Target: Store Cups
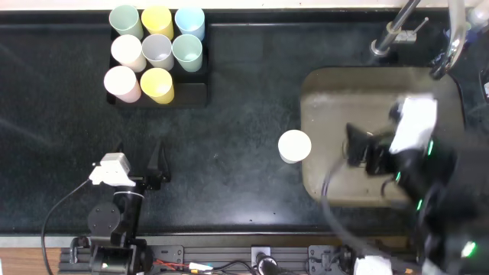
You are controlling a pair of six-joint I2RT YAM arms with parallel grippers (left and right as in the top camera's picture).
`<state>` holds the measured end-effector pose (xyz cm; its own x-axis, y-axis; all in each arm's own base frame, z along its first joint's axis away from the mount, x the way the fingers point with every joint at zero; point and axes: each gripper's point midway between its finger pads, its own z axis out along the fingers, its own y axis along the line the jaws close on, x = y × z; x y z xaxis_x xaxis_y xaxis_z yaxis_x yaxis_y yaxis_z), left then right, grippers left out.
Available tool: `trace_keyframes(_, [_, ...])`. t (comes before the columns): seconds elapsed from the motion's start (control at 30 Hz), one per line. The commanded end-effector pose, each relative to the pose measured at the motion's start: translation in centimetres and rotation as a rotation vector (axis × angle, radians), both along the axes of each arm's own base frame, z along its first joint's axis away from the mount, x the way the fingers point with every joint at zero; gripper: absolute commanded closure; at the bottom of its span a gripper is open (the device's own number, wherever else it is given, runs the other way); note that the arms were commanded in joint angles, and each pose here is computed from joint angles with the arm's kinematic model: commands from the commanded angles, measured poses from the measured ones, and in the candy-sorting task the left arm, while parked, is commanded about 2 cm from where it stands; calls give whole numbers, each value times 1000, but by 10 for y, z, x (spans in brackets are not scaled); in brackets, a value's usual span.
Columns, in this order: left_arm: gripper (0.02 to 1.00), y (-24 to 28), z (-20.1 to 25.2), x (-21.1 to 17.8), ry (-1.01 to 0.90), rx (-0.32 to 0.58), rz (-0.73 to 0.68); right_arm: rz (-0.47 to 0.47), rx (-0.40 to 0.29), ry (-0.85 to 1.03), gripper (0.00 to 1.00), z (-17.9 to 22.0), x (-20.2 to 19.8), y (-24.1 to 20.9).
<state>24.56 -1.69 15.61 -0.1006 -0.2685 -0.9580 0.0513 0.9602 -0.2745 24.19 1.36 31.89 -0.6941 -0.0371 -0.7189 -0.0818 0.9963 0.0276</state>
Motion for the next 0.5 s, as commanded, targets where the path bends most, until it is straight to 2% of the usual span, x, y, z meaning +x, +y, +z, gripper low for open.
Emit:
trace_keyframes(0.03, [18,-2,0,0,-6,21,-14,-68,-98,208,3,5,8,-19])
trace_keyframes(0.1, [18,-2,0,0,-6,21,-14,-24,-84,352,3,-13,11,-9])
trace_keyframes(0.27, [18,-2,0,0,-7,20,-14,86,-123,551,5,-57,28,18])
trace_keyframes(0.4, [18,-2,0,0,-6,20,-14,312,-164,652,3,-86,35,58])
trace_keyframes(0.5, [20,-2,0,0,-7,20,-14,416,-183,706,5,-108,41,77])
